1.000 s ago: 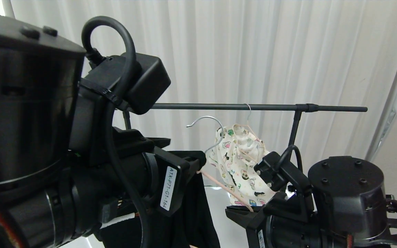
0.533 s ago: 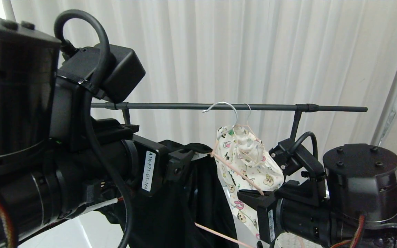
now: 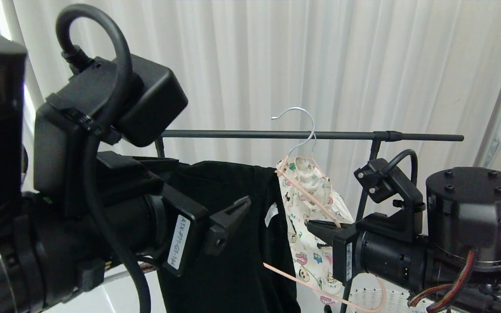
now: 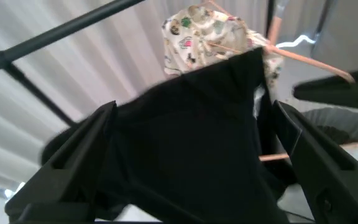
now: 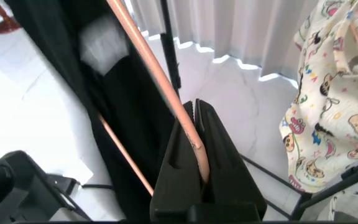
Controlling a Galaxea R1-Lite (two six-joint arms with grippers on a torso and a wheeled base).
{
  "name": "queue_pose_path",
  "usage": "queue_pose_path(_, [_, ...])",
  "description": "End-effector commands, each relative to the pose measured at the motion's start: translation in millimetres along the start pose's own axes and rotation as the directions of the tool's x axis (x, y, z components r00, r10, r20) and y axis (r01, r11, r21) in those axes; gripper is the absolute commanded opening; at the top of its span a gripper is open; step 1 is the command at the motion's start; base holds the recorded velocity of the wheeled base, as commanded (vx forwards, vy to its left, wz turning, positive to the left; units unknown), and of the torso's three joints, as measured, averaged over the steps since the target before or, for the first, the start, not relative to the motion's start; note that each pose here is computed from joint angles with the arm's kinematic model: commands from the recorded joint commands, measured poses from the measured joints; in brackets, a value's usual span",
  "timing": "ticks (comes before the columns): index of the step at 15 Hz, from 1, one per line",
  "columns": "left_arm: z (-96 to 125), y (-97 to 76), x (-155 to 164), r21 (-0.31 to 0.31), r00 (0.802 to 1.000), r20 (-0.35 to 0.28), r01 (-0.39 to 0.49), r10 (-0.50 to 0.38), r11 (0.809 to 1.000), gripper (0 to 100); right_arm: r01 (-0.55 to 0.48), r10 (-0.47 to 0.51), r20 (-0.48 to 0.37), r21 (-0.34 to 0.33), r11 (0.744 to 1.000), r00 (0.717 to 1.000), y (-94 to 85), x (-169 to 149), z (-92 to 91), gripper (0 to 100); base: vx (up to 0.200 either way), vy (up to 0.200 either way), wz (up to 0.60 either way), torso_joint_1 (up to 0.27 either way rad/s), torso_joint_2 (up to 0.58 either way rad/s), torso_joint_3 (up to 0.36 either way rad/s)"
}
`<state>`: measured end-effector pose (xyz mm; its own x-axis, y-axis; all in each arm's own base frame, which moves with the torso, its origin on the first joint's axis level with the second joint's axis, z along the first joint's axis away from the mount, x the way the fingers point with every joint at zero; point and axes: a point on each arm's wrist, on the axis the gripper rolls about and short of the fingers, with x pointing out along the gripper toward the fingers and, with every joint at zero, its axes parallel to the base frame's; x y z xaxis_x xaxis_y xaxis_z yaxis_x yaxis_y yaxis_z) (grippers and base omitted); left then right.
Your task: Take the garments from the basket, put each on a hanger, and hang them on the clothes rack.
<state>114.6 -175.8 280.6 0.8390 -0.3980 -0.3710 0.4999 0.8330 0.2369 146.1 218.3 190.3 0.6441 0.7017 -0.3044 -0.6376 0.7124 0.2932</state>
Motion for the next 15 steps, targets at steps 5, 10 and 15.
queue_pose_path(5, [-28.7, -0.8, -14.9, 0.03, 0.999, -0.008, 0.041, -0.04, 0.999, 100, 0.057, -0.056, 0.024, -0.047, 0.997, 0.998, -5.7, -7.3, -2.4, 0, 0.0, 0.0, 0.0, 0.0, 0.0, 0.0])
queue_pose_path(10, [-53.4, 30.9, -44.1, 0.049, 0.993, 0.034, 0.112, -0.114, 0.992, 100, -0.001, -0.003, -0.017, -0.198, 0.98, 1.0, -17.5, -27.1, -29.1, 0, 0.0, 0.0, 0.0, 0.0, 0.0, 0.0])
queue_pose_path(15, [-74.0, 39.9, -54.0, 0.115, 0.907, 0.047, 0.412, -0.419, 0.904, 100, -0.141, 0.128, -0.066, -0.285, 0.948, 0.99, -11.8, -43.2, -44.0, 0, 0.0, 0.0, 0.0, 0.0, 0.0, 0.0])
